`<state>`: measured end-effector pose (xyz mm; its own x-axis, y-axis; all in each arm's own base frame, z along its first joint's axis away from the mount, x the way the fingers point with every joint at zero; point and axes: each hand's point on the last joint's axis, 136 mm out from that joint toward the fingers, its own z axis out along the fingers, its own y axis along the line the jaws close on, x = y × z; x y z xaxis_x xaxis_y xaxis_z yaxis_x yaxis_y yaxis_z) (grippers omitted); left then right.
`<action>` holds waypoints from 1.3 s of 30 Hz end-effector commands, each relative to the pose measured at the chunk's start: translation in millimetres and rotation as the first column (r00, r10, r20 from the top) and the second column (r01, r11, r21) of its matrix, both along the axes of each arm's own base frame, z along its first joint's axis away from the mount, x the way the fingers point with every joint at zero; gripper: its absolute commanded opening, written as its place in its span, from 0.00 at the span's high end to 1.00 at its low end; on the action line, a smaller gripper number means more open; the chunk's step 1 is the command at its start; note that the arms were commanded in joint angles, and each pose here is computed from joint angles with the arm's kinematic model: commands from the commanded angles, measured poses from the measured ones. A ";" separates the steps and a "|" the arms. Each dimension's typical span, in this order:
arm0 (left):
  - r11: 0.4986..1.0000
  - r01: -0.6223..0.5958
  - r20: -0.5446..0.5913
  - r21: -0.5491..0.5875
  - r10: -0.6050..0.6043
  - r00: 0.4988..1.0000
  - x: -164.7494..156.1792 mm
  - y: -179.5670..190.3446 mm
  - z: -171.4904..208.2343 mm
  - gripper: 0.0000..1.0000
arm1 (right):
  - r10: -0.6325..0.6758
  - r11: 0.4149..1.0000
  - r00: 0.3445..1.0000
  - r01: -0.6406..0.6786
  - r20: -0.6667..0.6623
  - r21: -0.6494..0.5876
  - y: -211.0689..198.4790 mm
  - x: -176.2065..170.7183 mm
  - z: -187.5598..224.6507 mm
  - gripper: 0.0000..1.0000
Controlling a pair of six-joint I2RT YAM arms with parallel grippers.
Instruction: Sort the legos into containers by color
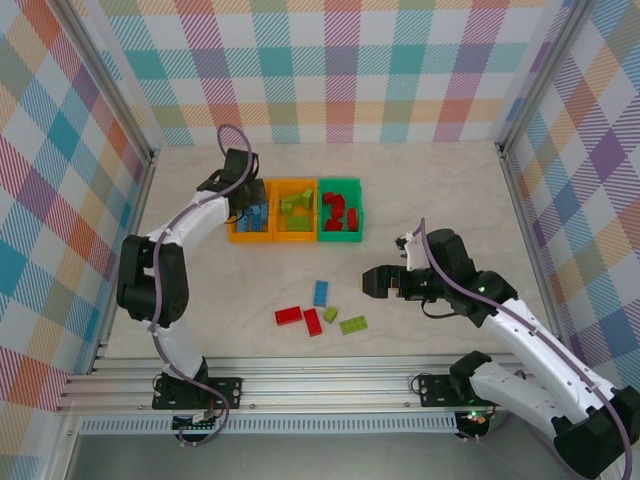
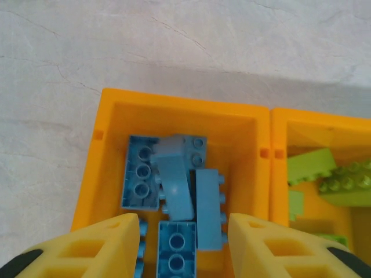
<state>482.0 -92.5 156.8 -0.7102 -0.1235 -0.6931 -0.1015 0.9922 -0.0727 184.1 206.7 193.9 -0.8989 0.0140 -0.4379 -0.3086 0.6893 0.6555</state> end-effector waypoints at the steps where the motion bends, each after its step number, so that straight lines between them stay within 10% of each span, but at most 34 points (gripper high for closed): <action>1: 0.989 0.080 0.077 -0.121 -0.071 0.994 -36.4 -17.7 53.5 0.56 | -0.061 0.997 0.997 0.058 -0.054 -0.058 -7.1 5.1 -15.6 0.00; 5: 0.941 0.320 0.177 -0.112 -0.298 0.938 -106.1 -65.0 100.0 0.56 | -0.156 0.973 0.981 0.133 -0.116 -0.187 -12.3 15.5 -35.0 0.08; 8: 0.816 0.577 0.231 0.028 -0.567 0.791 -176.6 -96.5 122.9 0.55 | -0.200 0.948 0.969 0.155 -0.142 -0.278 -1.4 20.1 -47.4 0.13; 14: 0.319 0.913 0.077 0.256 -0.948 0.309 -311.0 -98.1 75.2 0.39 | -0.238 0.912 0.957 0.163 -0.164 -0.377 47.8 33.3 -61.6 0.17; 16: 0.234 0.927 0.065 0.292 -0.972 0.225 -336.9 -89.0 58.2 0.33 | -0.232 0.906 0.956 0.147 -0.177 -0.397 63.7 37.5 -67.2 0.18; 39: 0.154 0.909 0.044 0.386 -0.988 0.149 -343.7 -82.4 9.6 0.07 | -0.307 0.805 0.889 0.052 -0.340 -0.591 100.9 -2.0 -153.6 0.51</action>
<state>139.7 -169.9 161.6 0.0068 0.7150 -0.6991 0.9159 0.2761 0.2913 178.4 304.8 39.0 -0.9989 0.0448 -0.0161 0.0410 0.9812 0.1885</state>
